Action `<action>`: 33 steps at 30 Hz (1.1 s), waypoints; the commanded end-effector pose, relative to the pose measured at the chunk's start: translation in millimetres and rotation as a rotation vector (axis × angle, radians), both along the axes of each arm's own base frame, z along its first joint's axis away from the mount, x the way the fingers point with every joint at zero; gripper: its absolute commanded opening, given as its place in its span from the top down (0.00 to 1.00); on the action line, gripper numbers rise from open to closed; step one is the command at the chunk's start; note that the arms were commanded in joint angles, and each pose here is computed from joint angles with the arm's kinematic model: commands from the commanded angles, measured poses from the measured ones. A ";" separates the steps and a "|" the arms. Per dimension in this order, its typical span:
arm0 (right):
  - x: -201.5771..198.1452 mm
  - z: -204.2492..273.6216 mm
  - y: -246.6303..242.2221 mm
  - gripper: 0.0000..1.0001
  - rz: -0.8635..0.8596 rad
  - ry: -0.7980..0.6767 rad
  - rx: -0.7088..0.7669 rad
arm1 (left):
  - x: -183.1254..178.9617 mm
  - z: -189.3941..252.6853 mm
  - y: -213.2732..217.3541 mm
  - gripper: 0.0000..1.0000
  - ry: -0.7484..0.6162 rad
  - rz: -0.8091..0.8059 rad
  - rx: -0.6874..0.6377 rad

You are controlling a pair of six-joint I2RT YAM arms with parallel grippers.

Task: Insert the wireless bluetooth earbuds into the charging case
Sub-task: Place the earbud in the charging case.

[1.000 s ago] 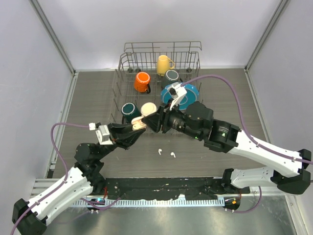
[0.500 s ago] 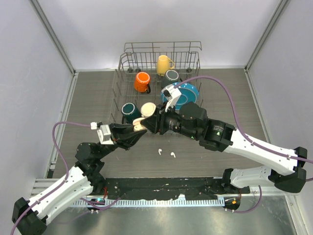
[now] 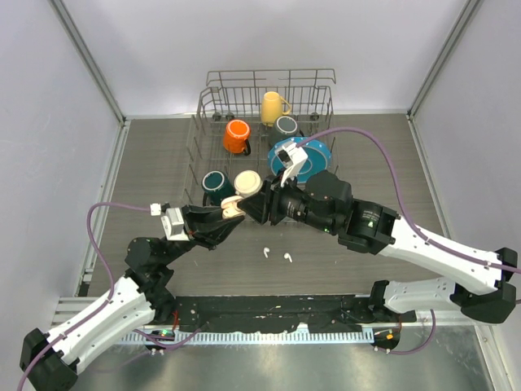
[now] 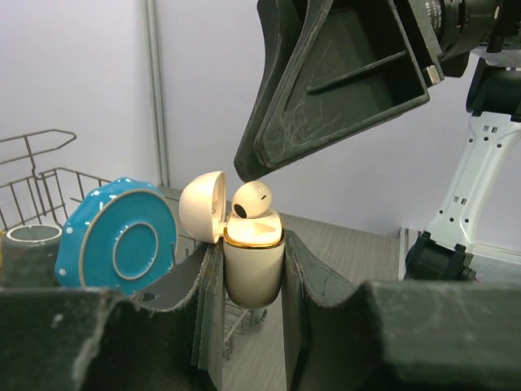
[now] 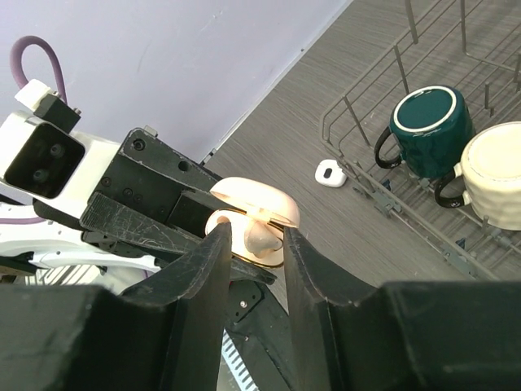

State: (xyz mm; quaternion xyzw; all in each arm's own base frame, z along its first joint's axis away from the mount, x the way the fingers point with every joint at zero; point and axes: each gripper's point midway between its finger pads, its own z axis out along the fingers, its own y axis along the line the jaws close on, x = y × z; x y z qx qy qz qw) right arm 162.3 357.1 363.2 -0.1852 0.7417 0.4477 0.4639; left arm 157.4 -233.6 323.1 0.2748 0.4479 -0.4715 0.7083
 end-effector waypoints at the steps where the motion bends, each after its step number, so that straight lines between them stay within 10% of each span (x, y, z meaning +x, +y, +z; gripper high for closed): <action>1: -2.2 22.8 -7.7 0.63 -0.002 -0.043 0.048 | -4.9 22.4 6.3 1.00 -0.061 0.008 -0.057; 33: 1.1 -18.4 -7.7 0.80 0.024 -0.070 -0.141 | -6.4 25.7 4.1 1.00 -0.067 -0.010 -0.070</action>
